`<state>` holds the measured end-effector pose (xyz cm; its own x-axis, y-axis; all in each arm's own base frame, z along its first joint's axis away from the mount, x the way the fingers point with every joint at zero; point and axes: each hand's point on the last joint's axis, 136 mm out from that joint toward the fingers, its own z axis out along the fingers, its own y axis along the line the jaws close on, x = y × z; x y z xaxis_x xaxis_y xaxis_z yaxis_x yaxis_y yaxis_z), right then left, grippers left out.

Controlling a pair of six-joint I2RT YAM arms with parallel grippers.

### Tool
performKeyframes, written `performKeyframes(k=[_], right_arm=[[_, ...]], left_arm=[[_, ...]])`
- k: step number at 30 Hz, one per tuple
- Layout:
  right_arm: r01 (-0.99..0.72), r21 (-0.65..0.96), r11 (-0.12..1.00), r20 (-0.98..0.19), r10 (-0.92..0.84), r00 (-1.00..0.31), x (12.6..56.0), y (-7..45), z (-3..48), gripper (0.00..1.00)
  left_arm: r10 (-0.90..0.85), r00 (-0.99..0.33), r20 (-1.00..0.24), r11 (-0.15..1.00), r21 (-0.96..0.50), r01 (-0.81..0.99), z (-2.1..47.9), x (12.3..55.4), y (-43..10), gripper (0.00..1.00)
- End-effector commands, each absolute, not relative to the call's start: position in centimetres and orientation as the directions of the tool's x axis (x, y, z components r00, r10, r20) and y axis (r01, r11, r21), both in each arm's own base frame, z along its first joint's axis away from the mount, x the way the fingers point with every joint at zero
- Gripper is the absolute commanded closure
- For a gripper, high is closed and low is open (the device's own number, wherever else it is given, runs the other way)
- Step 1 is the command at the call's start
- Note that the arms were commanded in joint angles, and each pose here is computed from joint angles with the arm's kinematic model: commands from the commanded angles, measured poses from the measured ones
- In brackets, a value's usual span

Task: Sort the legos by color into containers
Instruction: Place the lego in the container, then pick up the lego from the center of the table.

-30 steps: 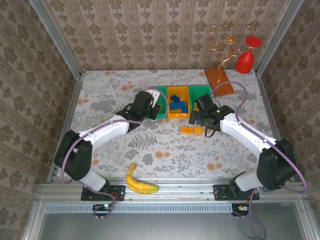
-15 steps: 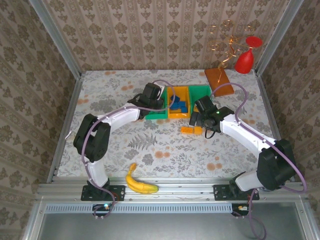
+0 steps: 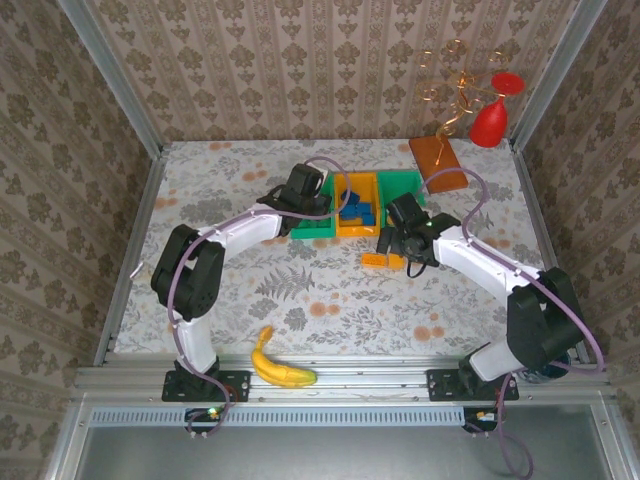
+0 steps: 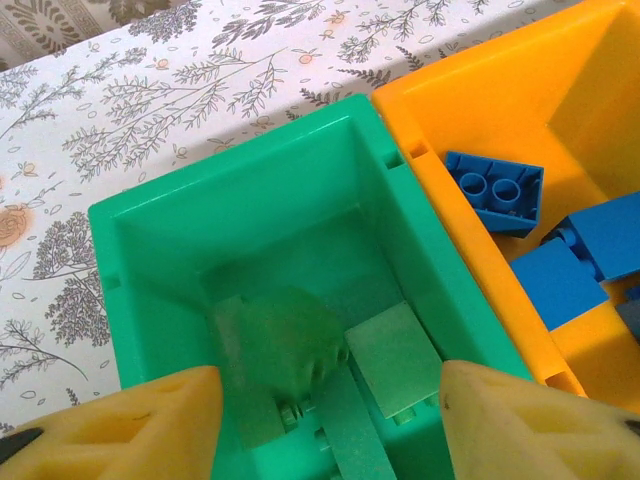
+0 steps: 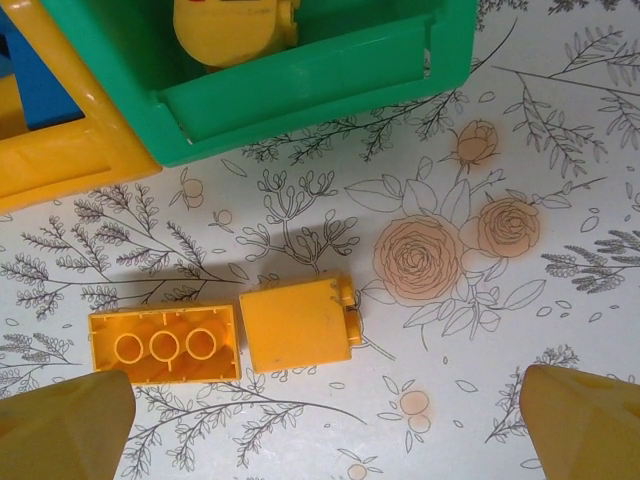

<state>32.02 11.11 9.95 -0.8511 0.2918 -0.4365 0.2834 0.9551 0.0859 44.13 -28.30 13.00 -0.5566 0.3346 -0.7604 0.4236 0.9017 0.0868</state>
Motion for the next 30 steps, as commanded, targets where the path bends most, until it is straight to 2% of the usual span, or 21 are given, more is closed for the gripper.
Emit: performKeyframes(k=[1,10,17,22,30], right_arm=[[0.298,0.094,0.950,-0.417,0.309,-0.855,31.6,11.3,8.9,0.00],[0.276,0.098,0.956,-0.396,0.292,-0.871,31.4,11.7,8.3,0.04],[0.264,0.084,0.961,-0.380,0.276,-0.883,31.8,12.0,7.7,0.07],[0.256,0.073,0.964,-0.367,0.265,-0.892,32.1,12.2,7.2,0.08],[0.245,0.060,0.968,-0.343,0.250,-0.905,32.3,12.5,6.5,0.09]], left_arm=[[0.300,-0.547,-0.781,0.916,0.076,0.394,15.7,44.3,-27.5,0.37],[0.212,-0.503,-0.838,0.929,0.014,0.369,20.8,42.2,-26.0,0.20],[0.152,-0.500,-0.852,0.945,-0.022,0.325,22.7,39.6,-23.7,0.01],[0.108,-0.514,-0.851,0.954,-0.056,0.293,22.9,37.3,-21.8,0.00],[0.055,-0.468,-0.882,0.978,-0.048,0.204,24.2,33.7,-17.2,0.00]])
